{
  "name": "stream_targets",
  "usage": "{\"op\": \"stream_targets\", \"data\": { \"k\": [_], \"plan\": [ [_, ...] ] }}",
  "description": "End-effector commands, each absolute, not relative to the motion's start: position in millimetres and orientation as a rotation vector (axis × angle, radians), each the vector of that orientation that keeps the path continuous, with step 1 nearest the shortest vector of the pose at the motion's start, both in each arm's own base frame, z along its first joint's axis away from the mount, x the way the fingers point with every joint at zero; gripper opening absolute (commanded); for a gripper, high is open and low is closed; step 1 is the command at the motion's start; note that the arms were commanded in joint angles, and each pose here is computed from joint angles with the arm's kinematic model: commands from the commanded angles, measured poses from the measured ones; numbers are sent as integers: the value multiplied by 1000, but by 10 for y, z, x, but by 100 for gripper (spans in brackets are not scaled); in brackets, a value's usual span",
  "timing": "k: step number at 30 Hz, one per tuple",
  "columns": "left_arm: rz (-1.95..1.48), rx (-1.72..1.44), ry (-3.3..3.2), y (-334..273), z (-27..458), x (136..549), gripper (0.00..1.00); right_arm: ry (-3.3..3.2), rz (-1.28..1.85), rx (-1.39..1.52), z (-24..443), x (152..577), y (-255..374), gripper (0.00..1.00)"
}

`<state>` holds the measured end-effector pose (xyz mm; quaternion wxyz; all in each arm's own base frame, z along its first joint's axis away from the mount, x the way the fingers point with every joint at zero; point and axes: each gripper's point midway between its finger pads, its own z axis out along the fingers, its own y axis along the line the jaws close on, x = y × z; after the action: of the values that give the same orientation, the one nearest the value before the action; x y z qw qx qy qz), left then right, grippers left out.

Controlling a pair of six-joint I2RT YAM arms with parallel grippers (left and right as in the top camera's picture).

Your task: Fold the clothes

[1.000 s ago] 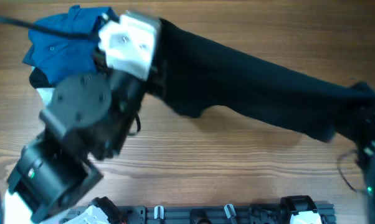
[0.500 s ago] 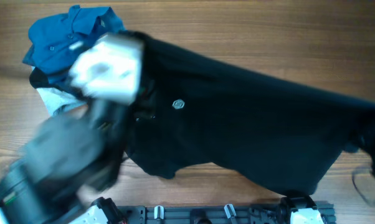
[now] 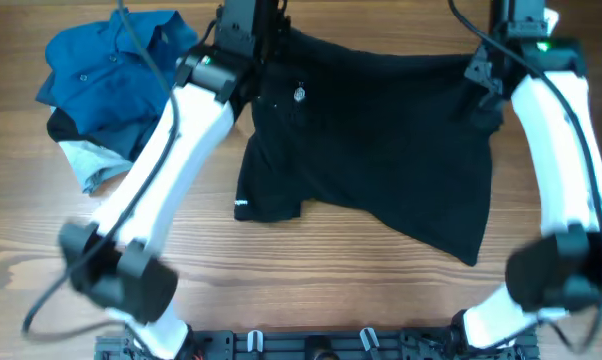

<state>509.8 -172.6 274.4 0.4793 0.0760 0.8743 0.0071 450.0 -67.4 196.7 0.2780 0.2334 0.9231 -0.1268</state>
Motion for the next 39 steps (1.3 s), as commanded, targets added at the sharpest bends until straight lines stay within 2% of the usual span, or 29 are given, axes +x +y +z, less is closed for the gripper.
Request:
{"op": "stream_targets", "data": {
  "k": [1,4,7,12,18,23,24,27,29,30,31,34,37,39],
  "plan": [
    [-2,161,2183,-1649,2432,5298,100,2545,-273,679,1742,4471,-977,79],
    [30,149,2210,-1521,2505,5179,100,2601,-142,769,1694,4268,-1186,80],
    [64,189,2343,-1415,2406,4832,100,2743,74,778,1524,3980,-1136,80],
    [32,127,2674,-1281,1866,4241,98,2889,130,810,1118,3645,-1003,80],
    [-195,72,3021,-1315,1046,3572,97,3083,332,870,428,3056,-610,77],
    [-193,69,3125,-1244,419,3210,92,3154,359,850,249,2824,-525,77],
    [-191,68,3132,-1228,317,3159,89,3155,360,850,251,2821,-523,76],
    [-183,67,3148,-1180,33,3012,68,3159,361,854,257,2807,-517,77],
    [-182,66,3151,-1164,-52,2964,58,3164,362,856,259,2795,-513,77],
    [-183,66,3149,-1164,-64,2964,47,3170,362,859,262,2779,-509,77],
    [-184,66,3146,-1165,-64,2971,41,3173,362,861,263,2772,-509,76],
    [-151,63,3175,-1109,-64,2905,4,3171,321,872,254,2769,-555,76],
    [64,-1,3233,-705,150,2808,4,3096,339,958,296,2841,-765,79],
    [56,-143,3231,-522,425,2833,4,3052,400,976,305,2869,-847,80]
  ]
}}
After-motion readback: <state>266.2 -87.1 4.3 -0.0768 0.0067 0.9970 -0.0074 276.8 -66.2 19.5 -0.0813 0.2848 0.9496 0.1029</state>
